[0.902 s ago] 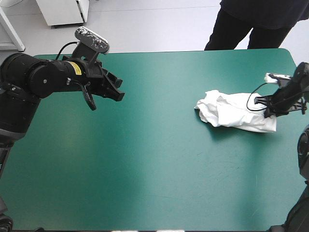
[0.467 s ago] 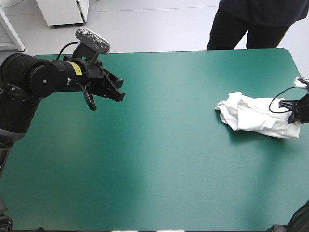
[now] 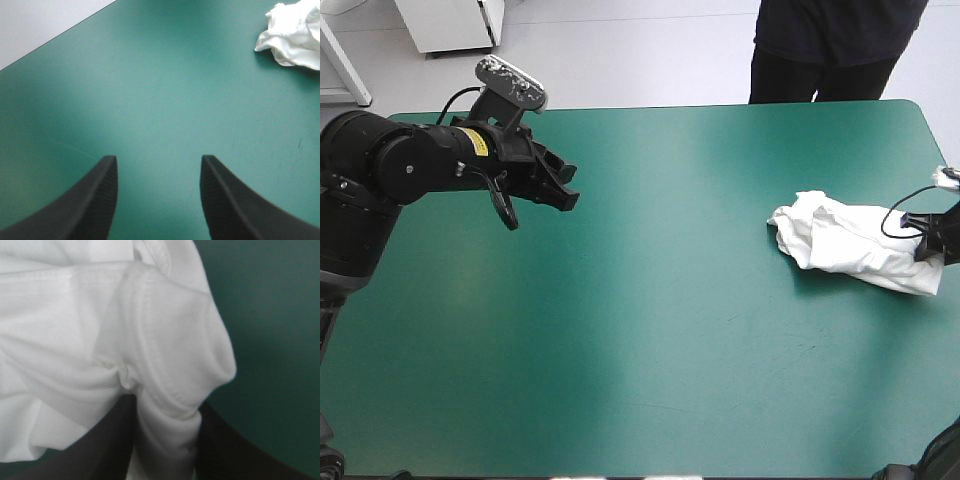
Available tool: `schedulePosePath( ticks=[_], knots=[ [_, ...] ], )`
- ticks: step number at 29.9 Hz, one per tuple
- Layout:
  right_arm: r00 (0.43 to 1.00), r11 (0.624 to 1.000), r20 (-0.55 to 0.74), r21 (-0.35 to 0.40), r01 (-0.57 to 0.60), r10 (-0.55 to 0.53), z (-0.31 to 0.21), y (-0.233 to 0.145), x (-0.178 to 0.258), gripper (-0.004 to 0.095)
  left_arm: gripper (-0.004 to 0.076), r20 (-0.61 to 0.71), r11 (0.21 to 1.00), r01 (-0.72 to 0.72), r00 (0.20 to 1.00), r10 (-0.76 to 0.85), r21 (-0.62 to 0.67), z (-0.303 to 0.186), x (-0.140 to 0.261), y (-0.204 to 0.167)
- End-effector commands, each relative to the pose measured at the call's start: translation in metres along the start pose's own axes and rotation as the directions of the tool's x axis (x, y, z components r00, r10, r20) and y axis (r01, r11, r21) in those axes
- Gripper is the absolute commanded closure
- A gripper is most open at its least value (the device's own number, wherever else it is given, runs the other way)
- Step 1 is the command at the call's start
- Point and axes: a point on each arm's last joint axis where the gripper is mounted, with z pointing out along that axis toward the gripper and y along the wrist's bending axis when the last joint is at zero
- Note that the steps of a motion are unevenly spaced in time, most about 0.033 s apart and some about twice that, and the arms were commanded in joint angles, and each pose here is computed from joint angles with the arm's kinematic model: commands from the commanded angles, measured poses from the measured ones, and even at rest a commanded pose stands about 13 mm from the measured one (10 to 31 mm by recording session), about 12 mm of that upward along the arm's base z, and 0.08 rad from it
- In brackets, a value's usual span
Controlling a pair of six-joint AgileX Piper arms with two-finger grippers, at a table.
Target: Fold the cloth
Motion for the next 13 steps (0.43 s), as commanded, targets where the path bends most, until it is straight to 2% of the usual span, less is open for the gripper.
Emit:
schedulePosePath(
  ticks=[1, 7, 10, 13],
  knots=[
    [0.996, 1.0, 0.092, 0.003, -0.003, 0.003, -0.037, 0.0, 0.005, 0.0403, 0.0349, 0.04, 1.0, -0.001, 0.999, 0.001, -0.002, -0.024, 0.0, -0.002],
    [0.985, 0.999, 0.169, -0.008, -0.037, 0.038, -0.061, -0.004, 0.013, 0.0385, 0.0349, 0.045, 0.999, -0.012, 0.999, 0.014, -0.03, -0.03, 0.002, 0.0],
    [0.967, 0.996, 0.244, -0.075, -0.052, 0.069, -0.083, 0.002, 0.018, 0.0385, 0.0349, 0.051, 0.993, -0.025, 0.998, 0.031, -0.115, -0.041, 0.005, 0.006],
    [0.938, 0.986, 0.342, -0.169, 0.011, 0.048, -0.111, 0.022, 0.026, 0.0385, 0.0349, 0.072, 0.978, -0.02, 0.997, 0.036, -0.206, -0.061, 0.009, 0.012]
  ],
)
